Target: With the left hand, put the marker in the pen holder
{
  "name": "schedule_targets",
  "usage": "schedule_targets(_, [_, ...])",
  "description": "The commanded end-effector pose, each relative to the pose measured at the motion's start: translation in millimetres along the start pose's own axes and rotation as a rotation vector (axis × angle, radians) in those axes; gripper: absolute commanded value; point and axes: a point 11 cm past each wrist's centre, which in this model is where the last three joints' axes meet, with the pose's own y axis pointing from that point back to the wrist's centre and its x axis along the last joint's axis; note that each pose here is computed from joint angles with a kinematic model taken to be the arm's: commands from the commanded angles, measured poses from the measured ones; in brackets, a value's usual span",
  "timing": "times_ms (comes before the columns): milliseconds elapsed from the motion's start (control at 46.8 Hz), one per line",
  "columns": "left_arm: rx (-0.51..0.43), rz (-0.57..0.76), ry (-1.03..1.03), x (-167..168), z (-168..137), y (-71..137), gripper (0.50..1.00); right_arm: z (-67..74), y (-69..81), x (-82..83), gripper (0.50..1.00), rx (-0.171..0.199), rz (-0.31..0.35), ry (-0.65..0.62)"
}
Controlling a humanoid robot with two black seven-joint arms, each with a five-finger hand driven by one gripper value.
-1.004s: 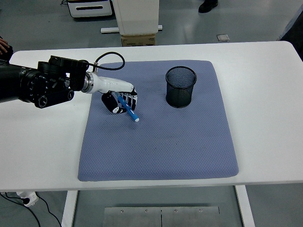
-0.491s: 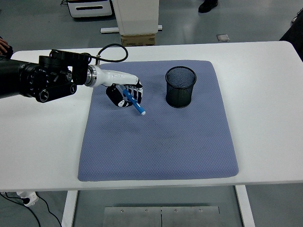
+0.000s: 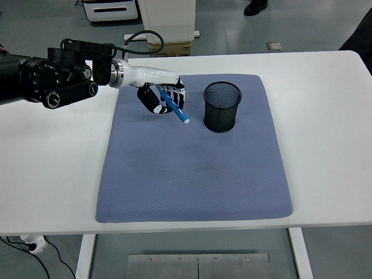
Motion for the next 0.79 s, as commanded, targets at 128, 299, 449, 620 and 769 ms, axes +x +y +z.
schedule_targets(128, [-0.014, 0.024, 0.025, 4.3, 3.2, -0.8, 0.500, 0.5, 0.1, 0.4, 1.000, -0.001, 0.000, 0.000])
schedule_targets(299, [-0.056, 0.061, 0.061, 11.6, 15.2, -5.2, 0.500, -0.1, 0.0, -0.3, 1.000, 0.000, -0.001, 0.000])
schedule_targets(449, [-0.088, 0.082, 0.086, 15.7, 26.7, -11.1, 0.500, -0.1, 0.0, -0.3, 1.000, 0.000, -0.001, 0.000])
schedule_targets(620, [-0.124, 0.084, 0.119, 10.6, 40.2, -23.3, 0.500, 0.5, 0.1, 0.4, 1.000, -0.001, 0.000, 0.000])
schedule_targets(769, [-0.160, 0.105, 0.140, 13.6, 53.4, -32.8, 0.500, -0.1, 0.0, -0.3, 1.000, 0.000, -0.001, 0.000])
